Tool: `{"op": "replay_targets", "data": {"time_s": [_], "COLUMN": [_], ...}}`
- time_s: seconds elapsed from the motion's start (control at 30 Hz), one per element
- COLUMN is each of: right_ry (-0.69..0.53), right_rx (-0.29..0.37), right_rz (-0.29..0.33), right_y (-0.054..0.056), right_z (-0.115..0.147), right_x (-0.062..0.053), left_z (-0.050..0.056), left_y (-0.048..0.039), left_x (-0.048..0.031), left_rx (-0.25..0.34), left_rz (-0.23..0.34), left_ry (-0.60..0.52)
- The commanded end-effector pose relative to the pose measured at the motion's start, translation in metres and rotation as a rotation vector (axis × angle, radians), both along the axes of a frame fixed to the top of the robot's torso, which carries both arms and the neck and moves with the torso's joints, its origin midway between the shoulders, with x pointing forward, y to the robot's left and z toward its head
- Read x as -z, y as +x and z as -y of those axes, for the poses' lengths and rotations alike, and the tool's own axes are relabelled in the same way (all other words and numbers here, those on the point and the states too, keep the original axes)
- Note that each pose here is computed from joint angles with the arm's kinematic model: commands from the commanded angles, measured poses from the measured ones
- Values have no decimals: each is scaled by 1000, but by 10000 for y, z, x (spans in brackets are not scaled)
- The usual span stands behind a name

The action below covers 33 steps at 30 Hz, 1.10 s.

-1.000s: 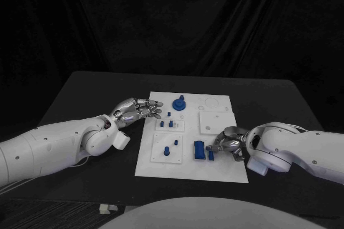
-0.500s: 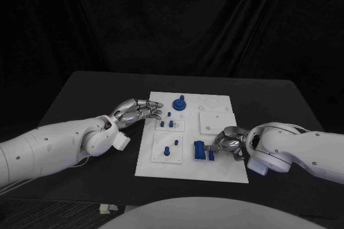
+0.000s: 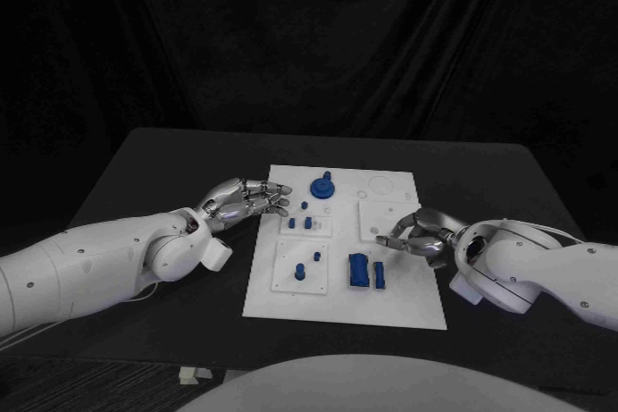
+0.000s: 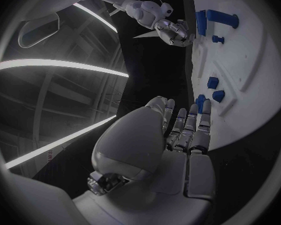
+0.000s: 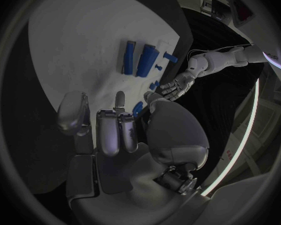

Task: Assemble the parts on the task board

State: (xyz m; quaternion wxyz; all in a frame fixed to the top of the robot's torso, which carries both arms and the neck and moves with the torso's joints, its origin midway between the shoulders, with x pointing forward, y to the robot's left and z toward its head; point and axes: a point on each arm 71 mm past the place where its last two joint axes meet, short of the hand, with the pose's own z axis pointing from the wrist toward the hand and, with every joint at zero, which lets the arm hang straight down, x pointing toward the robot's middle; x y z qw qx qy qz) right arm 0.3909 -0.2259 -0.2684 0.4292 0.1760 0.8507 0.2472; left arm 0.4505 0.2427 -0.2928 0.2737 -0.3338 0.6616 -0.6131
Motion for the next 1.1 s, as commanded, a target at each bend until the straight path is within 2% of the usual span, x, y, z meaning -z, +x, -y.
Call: {"op": "replay_targets", "data": {"time_s": [0.03, 0.13, 0.2, 0.3, 0.43, 0.77, 1.1], "right_ry": [89, 125, 143, 145, 119, 47, 6], "right_rx": [-76, -151, -209, -298, -375, -489, -509], "right_rz": [361, 435, 455, 439, 403, 377, 361], "right_y": [47, 14, -26, -97, -177, -305, -336], "right_z": [-11, 14, 27, 45, 56, 28, 19], "right_x": [-248, -288, -282, -218, -106, 66, 135], "left_z": [6, 0, -1, -5, -14, -20, -16], "left_y": [-9, -9, -8, -8, -10, -15, -19], "left_x": [-17, -21, -23, -25, -26, -28, -28], "left_rx": [-2, -5, -6, -8, -9, -9, -7], "left_rz": [15, 21, 23, 26, 27, 26, 25], "left_ry": [-23, -26, -27, -27, -27, -28, -29]}}
